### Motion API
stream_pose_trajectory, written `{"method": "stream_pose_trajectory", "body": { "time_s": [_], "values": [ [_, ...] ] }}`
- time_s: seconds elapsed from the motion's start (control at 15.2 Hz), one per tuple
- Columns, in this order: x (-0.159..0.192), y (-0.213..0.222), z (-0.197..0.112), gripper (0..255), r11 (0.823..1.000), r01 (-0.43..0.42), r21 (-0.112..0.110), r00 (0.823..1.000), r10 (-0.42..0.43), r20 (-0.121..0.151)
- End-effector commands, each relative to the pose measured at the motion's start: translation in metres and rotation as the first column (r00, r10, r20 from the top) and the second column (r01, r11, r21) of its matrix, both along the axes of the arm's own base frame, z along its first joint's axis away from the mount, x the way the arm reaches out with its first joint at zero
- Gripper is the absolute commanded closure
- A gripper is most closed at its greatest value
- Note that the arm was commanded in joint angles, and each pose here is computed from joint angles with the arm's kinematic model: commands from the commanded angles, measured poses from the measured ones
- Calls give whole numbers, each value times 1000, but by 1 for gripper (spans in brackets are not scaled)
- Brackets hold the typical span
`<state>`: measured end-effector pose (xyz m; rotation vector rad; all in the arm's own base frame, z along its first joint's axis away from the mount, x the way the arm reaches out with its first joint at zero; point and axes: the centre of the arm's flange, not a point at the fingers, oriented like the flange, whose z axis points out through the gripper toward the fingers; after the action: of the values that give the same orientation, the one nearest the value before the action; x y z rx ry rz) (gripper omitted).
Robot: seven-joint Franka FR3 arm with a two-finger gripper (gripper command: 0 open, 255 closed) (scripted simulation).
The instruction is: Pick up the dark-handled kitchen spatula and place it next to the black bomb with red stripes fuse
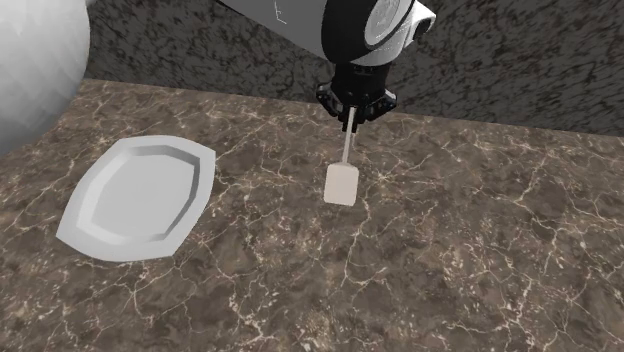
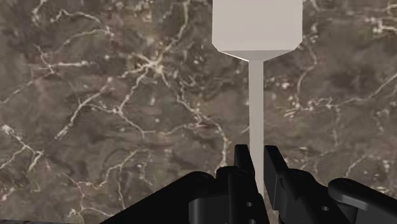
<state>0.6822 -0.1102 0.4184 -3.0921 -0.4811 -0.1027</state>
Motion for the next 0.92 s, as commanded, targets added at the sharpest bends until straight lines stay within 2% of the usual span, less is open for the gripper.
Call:
{"method": "stream_pose_trajectory", "body": {
  "time_s": [0.0,0.86],
  "values": [
    [0,0,10,255,1000,0,0,1000,0,0],
    [0,0,78,255,1000,0,0,1000,0,0]
  ]
}}
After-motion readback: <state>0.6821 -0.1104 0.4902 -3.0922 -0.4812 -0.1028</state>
